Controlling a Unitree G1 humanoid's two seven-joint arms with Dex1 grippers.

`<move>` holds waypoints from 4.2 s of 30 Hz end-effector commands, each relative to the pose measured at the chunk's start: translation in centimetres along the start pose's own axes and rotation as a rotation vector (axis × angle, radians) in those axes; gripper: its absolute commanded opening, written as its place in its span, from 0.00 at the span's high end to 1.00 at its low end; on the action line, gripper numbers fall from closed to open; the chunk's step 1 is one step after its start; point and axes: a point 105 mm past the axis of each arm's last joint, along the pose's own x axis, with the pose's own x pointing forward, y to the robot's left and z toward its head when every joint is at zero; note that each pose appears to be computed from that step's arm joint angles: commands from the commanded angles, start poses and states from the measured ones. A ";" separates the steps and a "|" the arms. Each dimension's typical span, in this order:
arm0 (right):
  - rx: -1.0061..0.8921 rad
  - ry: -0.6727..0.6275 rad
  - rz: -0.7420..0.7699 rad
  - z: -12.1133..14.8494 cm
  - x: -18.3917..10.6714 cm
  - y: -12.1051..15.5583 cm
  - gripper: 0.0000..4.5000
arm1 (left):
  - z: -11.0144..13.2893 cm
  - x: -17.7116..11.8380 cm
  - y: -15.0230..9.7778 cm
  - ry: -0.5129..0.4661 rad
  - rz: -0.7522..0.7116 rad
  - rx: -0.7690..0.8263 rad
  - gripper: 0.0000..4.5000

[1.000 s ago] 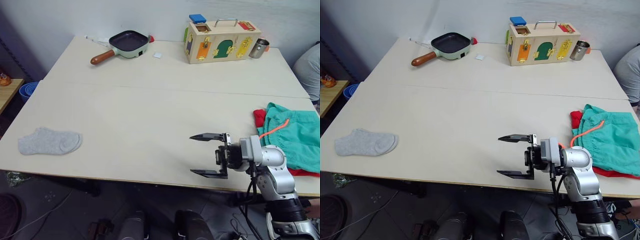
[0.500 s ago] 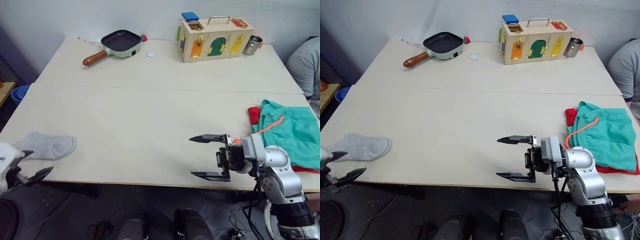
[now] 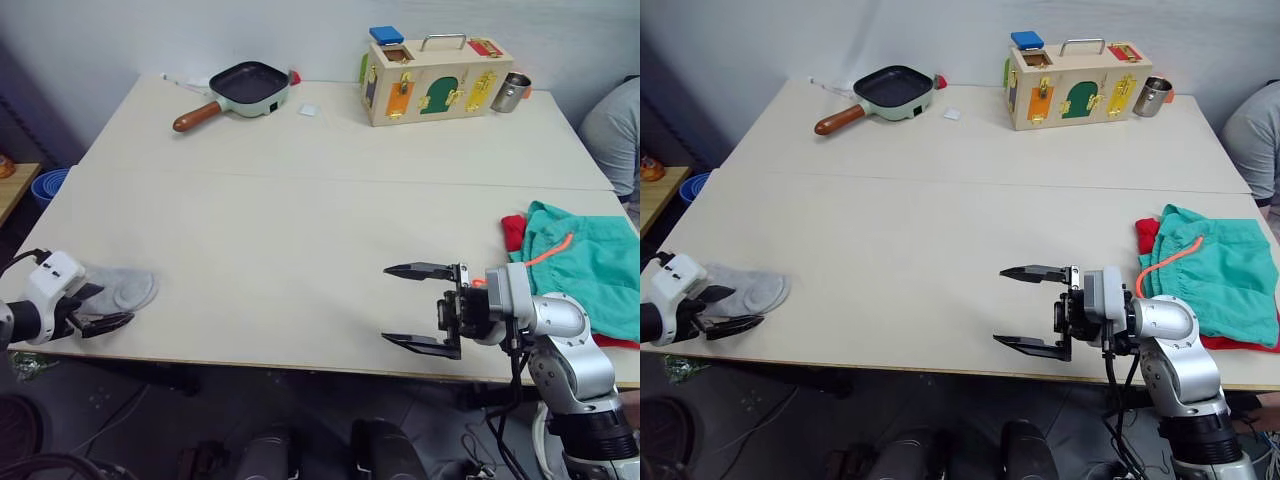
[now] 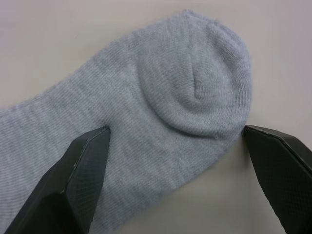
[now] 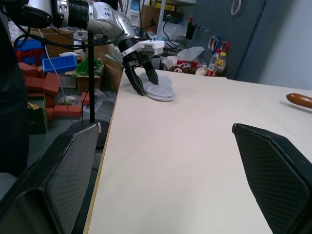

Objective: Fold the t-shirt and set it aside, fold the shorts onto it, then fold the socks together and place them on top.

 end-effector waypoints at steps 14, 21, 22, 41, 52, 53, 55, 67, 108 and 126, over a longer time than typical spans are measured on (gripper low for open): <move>-0.085 0.092 -0.079 1.2 -2.0 -0.8 0.00 | 11.8 9.6 -12.4 -0.212 -0.341 0.035 0.99; -0.086 0.212 -0.148 0.7 -5.0 -1.9 0.00 | 16.0 13.3 -18.1 -0.229 -0.434 0.203 0.99; -0.077 0.234 -0.162 0.7 -5.6 -2.1 0.00 | 16.8 14.1 -19.0 -0.252 -0.453 0.172 0.99; 0.036 0.367 -0.226 -0.9 -9.2 -0.1 0.00 | 22.9 17.1 -29.8 -0.436 -0.687 0.065 0.53; 0.073 0.310 -0.270 -1.3 -7.1 -0.4 0.00 | 22.0 9.3 -23.2 -0.604 -0.837 0.168 0.13; 0.099 0.310 -0.316 -1.8 -6.4 -0.9 0.00 | 22.0 9.4 -21.5 -0.619 -0.785 0.185 0.13; 0.108 0.312 -0.375 -2.9 -5.3 -1.5 0.00 | 22.0 10.1 -18.4 -0.613 -0.673 0.197 0.13; -0.038 0.429 -0.500 -6.9 -1.8 -4.4 0.85 | 22.2 16.7 -13.6 -0.545 -0.387 0.168 0.83; -0.071 0.532 -0.362 -8.4 -4.3 -6.4 1.00 | 17.2 13.3 -18.4 -0.550 -0.610 0.152 0.99; -0.053 0.538 -0.239 -9.8 -0.9 -6.4 1.00 | 16.6 9.2 -18.1 -0.249 -0.695 -0.443 0.39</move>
